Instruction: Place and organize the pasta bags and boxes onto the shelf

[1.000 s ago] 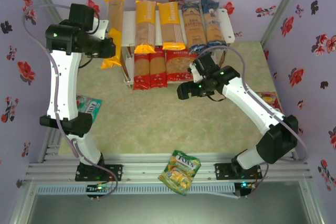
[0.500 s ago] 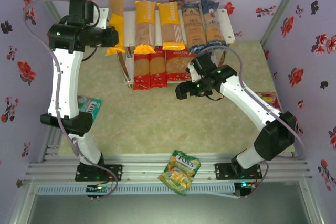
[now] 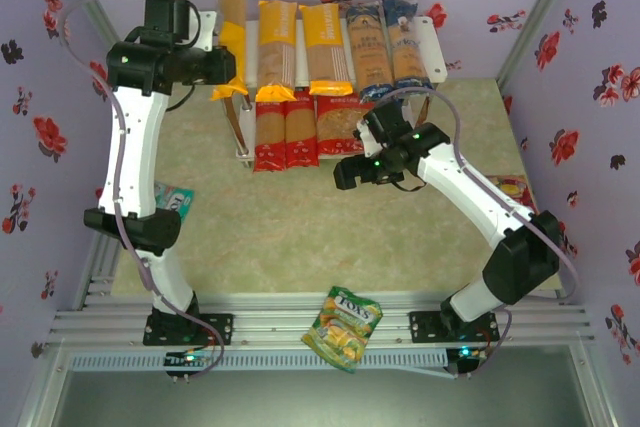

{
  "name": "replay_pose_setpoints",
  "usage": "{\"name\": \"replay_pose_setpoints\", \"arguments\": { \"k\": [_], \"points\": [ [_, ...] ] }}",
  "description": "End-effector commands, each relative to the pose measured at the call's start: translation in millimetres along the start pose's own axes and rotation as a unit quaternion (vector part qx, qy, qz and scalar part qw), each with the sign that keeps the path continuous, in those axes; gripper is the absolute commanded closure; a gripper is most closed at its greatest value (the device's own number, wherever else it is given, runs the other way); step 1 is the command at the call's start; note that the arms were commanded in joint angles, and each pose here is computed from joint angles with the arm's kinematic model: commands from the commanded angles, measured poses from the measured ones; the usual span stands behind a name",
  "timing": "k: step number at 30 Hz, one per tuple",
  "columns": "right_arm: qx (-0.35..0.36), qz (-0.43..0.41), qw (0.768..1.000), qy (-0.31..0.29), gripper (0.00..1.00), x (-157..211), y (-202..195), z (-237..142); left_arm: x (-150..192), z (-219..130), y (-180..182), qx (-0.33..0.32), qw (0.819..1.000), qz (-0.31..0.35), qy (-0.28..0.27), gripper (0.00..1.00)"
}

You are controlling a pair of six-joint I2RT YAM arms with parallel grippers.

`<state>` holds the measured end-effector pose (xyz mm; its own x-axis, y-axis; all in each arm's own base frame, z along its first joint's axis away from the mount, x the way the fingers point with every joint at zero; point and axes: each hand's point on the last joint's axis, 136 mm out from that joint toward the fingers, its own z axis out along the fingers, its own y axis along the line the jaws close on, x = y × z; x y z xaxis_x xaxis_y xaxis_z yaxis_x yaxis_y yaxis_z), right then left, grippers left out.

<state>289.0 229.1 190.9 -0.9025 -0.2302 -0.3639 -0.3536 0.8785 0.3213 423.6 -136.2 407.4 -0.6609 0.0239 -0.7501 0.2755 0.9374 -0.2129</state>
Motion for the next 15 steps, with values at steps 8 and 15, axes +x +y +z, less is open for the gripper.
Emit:
{"name": "replay_pose_setpoints", "arguments": {
  "k": [8,15],
  "points": [
    [-0.003,0.013,1.000,-0.005,0.05,-3.3,-1.3,-1.5,-28.2,12.9,-2.3,-0.004,0.999,0.001,-0.054,0.69],
    [-0.003,0.016,1.000,-0.006,0.05,-0.2,-3.0,-1.6,-23.7,16.9,-15.3,0.006,0.999,0.005,-0.048,0.64]
  ]
}}
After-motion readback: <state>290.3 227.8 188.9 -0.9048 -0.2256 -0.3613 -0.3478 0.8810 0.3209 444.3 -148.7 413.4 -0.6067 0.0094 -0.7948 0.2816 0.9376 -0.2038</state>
